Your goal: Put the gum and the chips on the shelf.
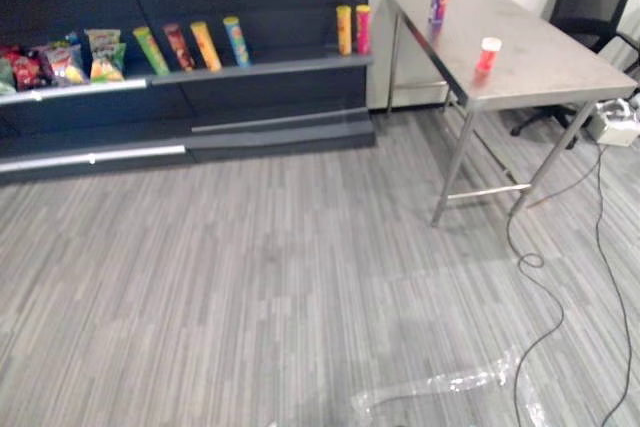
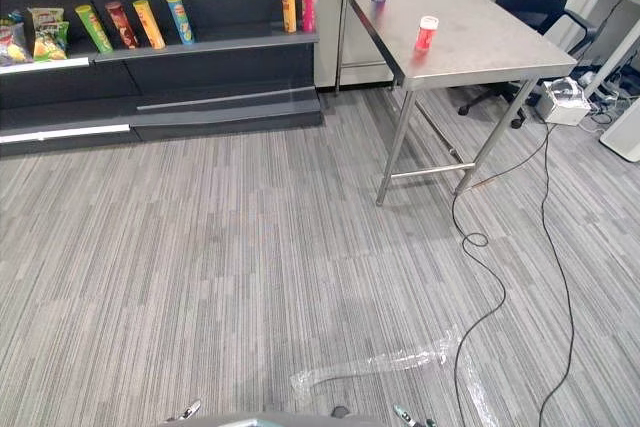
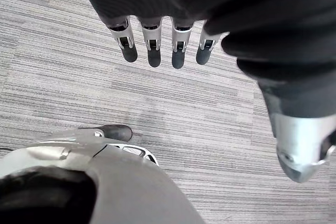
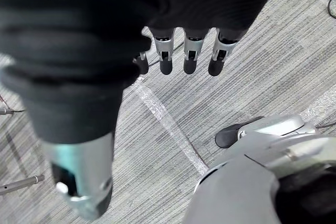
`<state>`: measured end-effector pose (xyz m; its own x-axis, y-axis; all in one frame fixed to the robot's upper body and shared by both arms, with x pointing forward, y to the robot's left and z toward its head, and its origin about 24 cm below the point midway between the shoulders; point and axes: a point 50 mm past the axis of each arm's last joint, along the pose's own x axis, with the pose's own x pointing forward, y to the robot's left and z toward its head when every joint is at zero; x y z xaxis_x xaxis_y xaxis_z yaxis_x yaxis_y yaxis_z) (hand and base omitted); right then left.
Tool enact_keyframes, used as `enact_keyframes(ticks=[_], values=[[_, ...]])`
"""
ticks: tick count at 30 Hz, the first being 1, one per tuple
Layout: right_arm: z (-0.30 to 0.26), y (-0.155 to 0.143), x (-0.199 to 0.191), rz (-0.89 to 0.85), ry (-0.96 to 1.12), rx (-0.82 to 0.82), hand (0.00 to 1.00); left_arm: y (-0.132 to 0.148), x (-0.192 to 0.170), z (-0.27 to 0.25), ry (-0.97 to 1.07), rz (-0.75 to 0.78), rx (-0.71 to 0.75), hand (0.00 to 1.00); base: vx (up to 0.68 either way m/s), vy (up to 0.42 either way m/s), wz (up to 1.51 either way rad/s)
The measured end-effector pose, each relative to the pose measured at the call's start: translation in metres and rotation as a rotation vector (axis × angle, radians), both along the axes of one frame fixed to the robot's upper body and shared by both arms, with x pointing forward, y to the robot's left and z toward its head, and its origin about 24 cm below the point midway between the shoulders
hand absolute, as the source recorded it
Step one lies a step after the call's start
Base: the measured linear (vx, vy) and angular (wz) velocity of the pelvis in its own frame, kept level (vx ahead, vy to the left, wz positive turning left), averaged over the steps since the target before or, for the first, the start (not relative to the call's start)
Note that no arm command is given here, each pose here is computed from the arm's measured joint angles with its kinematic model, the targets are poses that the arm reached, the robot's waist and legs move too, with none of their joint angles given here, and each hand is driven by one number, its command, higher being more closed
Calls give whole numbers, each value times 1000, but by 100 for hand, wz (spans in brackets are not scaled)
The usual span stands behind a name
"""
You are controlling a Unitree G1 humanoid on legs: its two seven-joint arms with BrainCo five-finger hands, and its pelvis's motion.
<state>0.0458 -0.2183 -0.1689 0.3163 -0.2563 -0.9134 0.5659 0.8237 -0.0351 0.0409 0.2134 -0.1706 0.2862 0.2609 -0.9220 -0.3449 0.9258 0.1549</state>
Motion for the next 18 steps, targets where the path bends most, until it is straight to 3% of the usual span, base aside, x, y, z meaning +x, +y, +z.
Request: enact_keyframes(ticks=[6, 11, 18], values=[[1, 5, 12, -28, -48, 19, 0, 10, 14, 4, -35, 3, 26, 0, -69, -77, 26], [1, 2, 1, 1, -26, 17, 0, 6, 12, 4, -96, 199, -34, 0, -44, -84, 23], [1, 3, 5, -6, -30, 5, 0, 4, 15, 5, -125, 229, -61, 0, 142, 103, -12]])
